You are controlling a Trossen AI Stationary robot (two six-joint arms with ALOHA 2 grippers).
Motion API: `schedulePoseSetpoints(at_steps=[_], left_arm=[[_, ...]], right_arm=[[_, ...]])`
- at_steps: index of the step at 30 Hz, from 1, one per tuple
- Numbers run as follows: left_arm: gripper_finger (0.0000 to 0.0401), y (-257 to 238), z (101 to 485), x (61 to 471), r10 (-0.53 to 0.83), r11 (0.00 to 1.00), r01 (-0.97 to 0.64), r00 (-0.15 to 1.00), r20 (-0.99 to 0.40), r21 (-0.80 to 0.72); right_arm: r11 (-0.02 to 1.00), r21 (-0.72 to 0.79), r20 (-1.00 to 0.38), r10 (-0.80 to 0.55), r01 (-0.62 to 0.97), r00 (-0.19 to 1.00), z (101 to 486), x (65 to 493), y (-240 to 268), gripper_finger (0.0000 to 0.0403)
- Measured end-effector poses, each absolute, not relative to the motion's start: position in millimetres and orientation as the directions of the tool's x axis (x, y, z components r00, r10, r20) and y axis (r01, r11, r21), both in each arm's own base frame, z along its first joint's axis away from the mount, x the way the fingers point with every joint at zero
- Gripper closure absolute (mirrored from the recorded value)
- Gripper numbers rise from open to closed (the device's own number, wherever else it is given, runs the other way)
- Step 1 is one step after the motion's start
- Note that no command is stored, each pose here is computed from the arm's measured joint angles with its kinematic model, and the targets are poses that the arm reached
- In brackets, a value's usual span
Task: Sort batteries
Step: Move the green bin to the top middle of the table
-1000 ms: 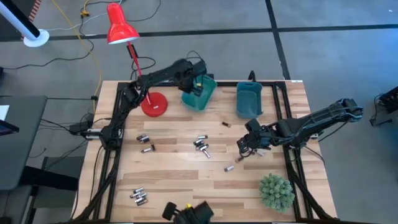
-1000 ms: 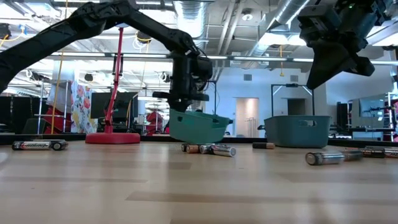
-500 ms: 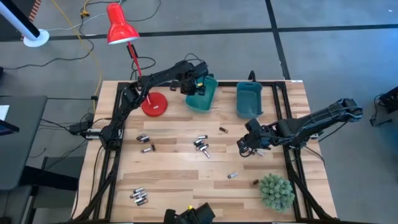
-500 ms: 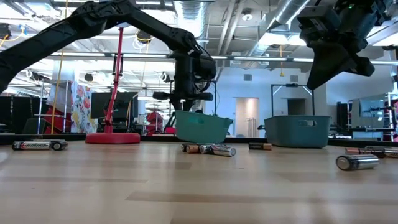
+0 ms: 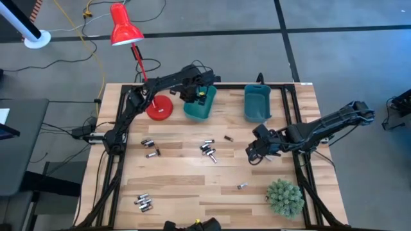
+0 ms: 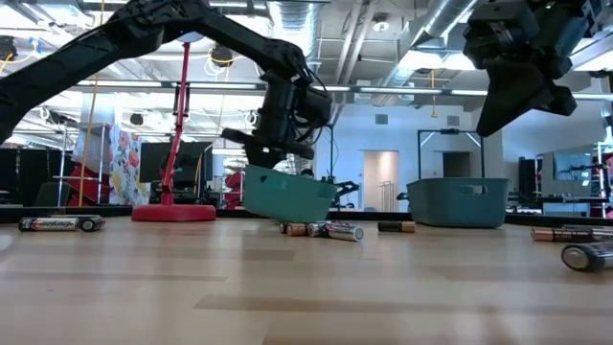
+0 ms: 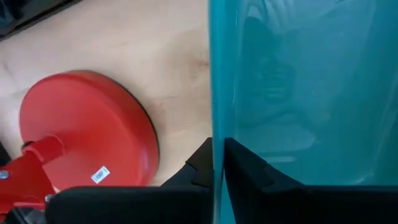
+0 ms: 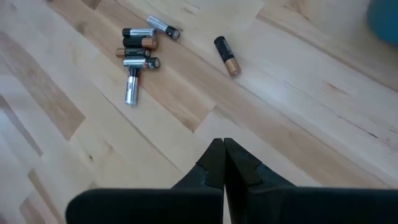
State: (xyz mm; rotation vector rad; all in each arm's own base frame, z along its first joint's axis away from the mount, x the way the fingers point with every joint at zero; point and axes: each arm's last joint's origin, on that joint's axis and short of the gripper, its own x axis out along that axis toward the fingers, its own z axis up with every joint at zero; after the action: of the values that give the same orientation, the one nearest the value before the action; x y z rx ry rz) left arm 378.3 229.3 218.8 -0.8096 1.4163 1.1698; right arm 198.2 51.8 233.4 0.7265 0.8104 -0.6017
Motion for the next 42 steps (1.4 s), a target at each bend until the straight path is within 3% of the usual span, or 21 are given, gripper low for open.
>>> schedulePoseSetpoints(at_steps=[6,12,25,30,34,42], left_arm=[[0.0324,220,219,384,0.128,0.341,-0.913,-0.189,-0.974,0.222],[0.0268,218,219,384,0.139,0.324,-0.917,-0.196,-0.971,0.232],[0.0263,220,241,383,0.155,0.46,-0.859,-0.174,-0.972,0.227],[0.0263,219,269,381,0.199,0.617,-0.761,-0.096,-0.975,0.201],[0.0263,218,282,375,0.226,0.798,-0.555,-0.083,-0.97,0.234],[0.0263,219,286,370,0.224,0.902,-0.362,-0.077,-0.972,0.237]], right_arm=[[0.623,0.339,-0.809,-0.19,0.705,0.556,233,197,55,0.0385],[0.645,0.342,-0.809,-0.168,0.684,0.563,233,195,63,0.0385],[0.621,0.357,-0.798,-0.186,0.698,0.573,240,200,55,0.0385],[0.656,0.343,-0.771,-0.213,0.672,0.601,256,207,43,0.0385],[0.66,0.326,-0.754,-0.251,0.677,0.608,266,212,29,0.0385],[0.566,0.326,-0.748,-0.335,0.757,0.573,269,215,-2,0.0385]])
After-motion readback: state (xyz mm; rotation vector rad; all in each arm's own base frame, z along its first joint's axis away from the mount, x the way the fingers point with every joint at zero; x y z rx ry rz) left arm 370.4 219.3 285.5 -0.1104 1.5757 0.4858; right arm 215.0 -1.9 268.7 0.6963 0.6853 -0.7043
